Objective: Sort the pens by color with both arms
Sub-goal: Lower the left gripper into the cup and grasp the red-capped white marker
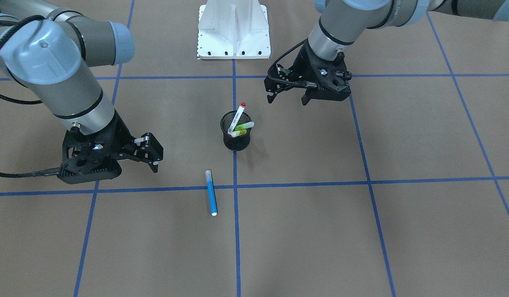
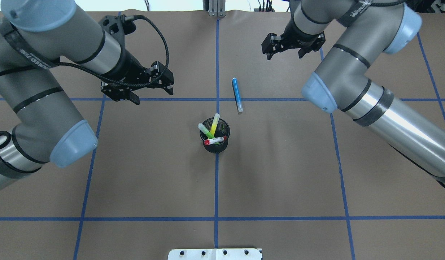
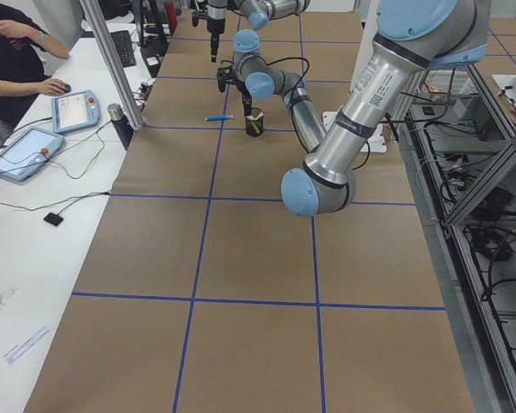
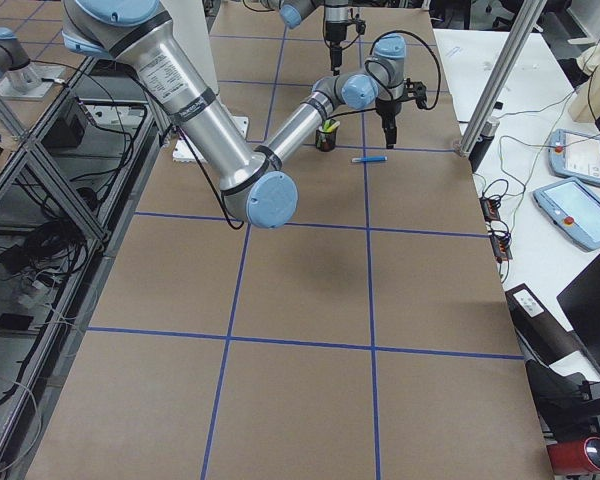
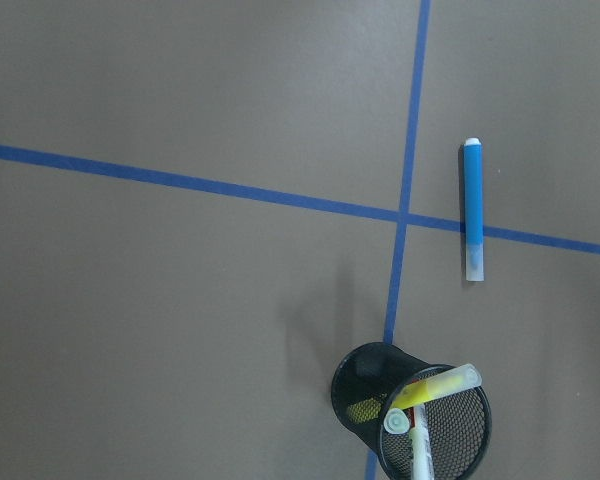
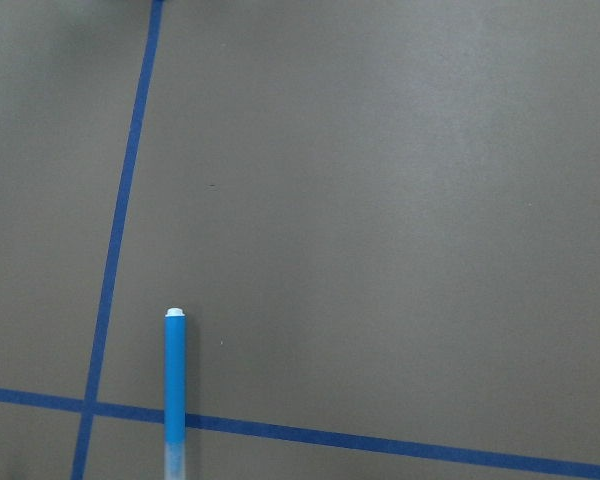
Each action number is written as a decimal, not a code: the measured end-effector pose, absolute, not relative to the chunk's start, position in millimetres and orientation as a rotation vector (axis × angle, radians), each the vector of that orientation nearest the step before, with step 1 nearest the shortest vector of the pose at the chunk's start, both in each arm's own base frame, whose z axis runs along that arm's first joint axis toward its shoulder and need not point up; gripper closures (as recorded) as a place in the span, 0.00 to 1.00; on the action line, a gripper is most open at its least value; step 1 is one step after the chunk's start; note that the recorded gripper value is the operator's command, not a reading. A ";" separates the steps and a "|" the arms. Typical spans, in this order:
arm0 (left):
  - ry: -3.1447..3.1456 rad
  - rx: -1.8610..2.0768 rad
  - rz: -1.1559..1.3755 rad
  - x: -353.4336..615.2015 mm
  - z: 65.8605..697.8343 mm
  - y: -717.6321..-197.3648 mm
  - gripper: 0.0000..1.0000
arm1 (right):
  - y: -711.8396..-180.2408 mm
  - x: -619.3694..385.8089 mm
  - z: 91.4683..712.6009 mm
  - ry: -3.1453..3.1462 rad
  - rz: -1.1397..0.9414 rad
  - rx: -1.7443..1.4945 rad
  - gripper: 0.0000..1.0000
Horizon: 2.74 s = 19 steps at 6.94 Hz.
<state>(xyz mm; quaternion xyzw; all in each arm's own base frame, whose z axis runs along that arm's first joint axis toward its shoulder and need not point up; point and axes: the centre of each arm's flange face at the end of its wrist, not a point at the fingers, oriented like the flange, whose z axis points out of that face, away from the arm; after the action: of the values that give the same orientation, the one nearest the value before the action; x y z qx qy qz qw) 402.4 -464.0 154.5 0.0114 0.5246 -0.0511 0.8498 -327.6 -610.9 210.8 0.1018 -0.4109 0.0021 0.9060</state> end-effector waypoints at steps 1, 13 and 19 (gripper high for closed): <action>1.116 0.048 -0.072 424.7 152.9 -464.5 0.04 | -614.4 -316.5 210.4 -0.854 0.013 0.207 0.02; 1.088 0.107 0.246 541.4 151.5 -426.3 0.40 | -626.1 -293.2 217.4 -0.860 0.042 0.196 0.02; 1.074 0.105 0.244 546.5 157.2 -427.6 0.68 | -626.5 -293.3 220.7 -0.855 0.036 0.197 0.02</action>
<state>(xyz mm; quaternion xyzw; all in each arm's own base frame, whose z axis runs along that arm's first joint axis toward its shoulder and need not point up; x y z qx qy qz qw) 546.5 -427.6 157.2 0.0496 0.5099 0.1161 0.8509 -293.3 -626.5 220.7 0.0954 -0.4140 0.0175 0.9051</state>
